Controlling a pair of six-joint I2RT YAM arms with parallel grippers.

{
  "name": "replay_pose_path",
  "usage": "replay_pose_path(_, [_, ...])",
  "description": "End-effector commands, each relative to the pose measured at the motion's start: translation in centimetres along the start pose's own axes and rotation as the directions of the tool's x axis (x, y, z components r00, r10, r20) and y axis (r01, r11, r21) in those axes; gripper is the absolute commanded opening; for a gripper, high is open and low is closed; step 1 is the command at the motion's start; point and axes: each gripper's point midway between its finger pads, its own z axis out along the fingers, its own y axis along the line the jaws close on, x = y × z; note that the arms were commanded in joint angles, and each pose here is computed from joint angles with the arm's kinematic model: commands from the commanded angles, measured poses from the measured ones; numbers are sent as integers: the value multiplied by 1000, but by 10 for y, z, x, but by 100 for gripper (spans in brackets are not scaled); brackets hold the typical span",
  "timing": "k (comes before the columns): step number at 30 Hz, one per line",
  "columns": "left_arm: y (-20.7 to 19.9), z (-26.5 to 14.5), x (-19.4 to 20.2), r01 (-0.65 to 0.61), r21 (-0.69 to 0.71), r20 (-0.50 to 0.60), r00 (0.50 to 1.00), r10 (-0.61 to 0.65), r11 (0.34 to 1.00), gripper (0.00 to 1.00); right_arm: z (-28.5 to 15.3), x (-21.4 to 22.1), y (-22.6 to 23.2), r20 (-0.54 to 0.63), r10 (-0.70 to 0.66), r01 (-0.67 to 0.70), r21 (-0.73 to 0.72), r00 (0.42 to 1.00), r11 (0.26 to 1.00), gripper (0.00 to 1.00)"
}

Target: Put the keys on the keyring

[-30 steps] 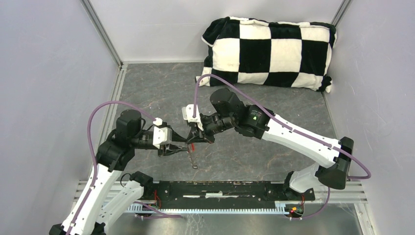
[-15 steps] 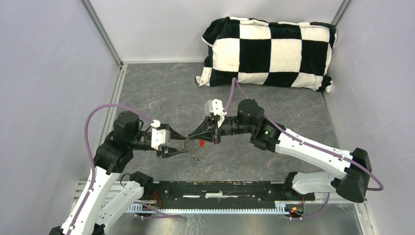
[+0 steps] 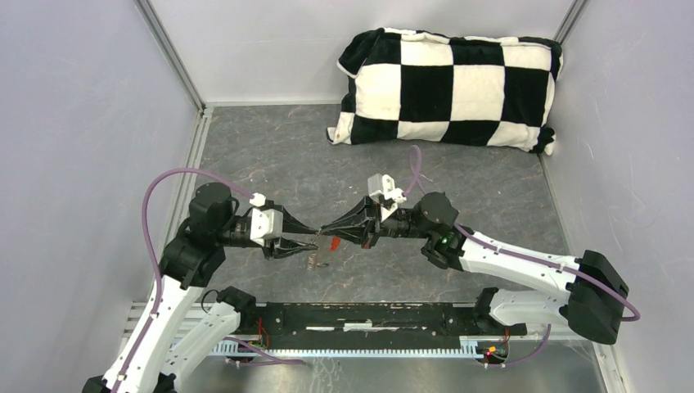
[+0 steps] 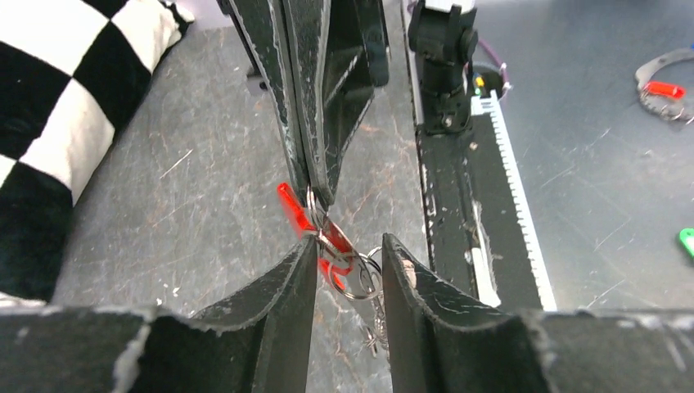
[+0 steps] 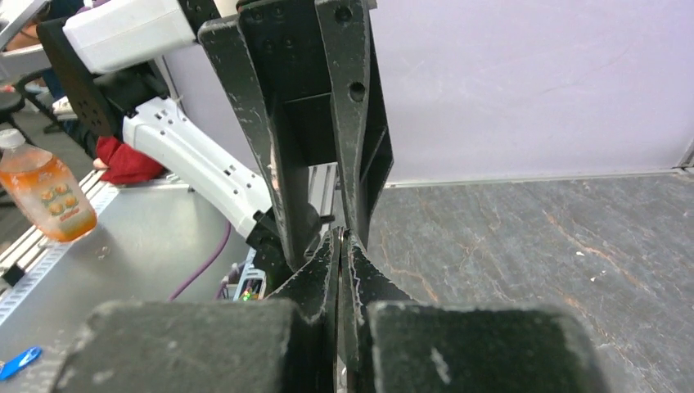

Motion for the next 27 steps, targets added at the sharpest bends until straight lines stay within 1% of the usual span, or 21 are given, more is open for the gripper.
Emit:
replay_pose_path(1, [-5,4,-24,47,40,104,993,-51,998,43,-9,-55,8,278,-54,47,31,959,998,1])
replay_pose_path(5, [-6,5,-26,75,56,119,990,-81,996,44,-10,-59,12,339,-52,42,37,939,998,1])
replay_pose_path(8, [-7,6,-26,82,68,119,989,-90,994,45,-5,-62,14,356,-49,44,23,933,999,1])
replay_pose_path(13, [-9,4,-29,50,65,124,991,-57,997,45,-5,-67,13,377,-61,54,28,924,998,1])
replay_pose_path(19, [-11,1,-32,4,63,115,993,-11,998,45,-7,-67,16,390,-41,39,12,920,999,1])
replay_pose_path(22, [-14,1,-36,2,91,127,992,-14,996,47,-10,-71,18,433,-26,26,6,901,1000,1])
replay_pose_path(27, [-12,5,-38,48,114,155,986,-66,992,46,-9,-77,18,497,16,-6,-21,867,1000,1])
